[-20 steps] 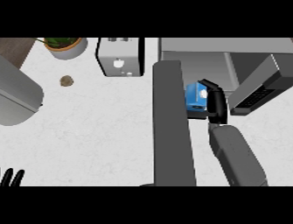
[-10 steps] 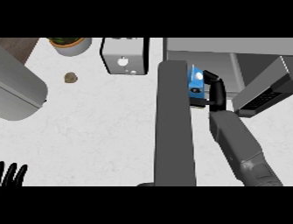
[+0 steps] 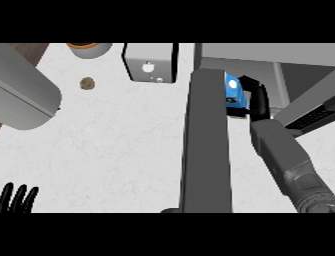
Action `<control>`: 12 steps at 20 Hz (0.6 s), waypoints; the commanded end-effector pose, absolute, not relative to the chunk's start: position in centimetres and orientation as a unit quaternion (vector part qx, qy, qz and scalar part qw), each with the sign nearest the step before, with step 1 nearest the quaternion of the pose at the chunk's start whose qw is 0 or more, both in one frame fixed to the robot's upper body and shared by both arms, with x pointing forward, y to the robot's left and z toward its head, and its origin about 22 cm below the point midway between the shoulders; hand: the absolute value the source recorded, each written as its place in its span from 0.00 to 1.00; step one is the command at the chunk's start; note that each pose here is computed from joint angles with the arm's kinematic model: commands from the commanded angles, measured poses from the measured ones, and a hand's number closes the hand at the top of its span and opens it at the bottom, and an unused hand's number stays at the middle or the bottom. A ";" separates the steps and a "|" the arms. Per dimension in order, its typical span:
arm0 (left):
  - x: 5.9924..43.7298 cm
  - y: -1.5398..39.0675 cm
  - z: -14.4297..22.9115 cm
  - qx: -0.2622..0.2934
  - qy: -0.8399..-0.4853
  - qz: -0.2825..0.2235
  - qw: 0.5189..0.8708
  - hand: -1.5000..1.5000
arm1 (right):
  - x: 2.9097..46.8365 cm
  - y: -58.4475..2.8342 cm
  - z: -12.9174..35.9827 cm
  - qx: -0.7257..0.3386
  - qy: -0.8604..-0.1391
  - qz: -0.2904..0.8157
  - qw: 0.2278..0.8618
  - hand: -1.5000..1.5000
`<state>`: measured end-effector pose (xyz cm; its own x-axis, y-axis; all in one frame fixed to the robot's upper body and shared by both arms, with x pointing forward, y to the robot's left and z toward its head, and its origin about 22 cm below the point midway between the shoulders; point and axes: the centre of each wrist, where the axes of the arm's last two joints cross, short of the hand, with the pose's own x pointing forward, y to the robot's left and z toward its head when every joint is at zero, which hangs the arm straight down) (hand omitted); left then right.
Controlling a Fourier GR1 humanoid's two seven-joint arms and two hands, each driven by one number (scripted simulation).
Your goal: Pick up the milk, place it into the microwave and close the microwave
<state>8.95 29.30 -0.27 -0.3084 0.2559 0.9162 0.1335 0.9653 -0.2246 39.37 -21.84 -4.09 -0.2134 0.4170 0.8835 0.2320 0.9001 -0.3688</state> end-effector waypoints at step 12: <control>10.0 30.4 -0.6 -0.124 -0.811 0.041 0.570 0.00 | 41.9 -22.3 -0.3 -0.278 -0.808 0.059 0.516 1.00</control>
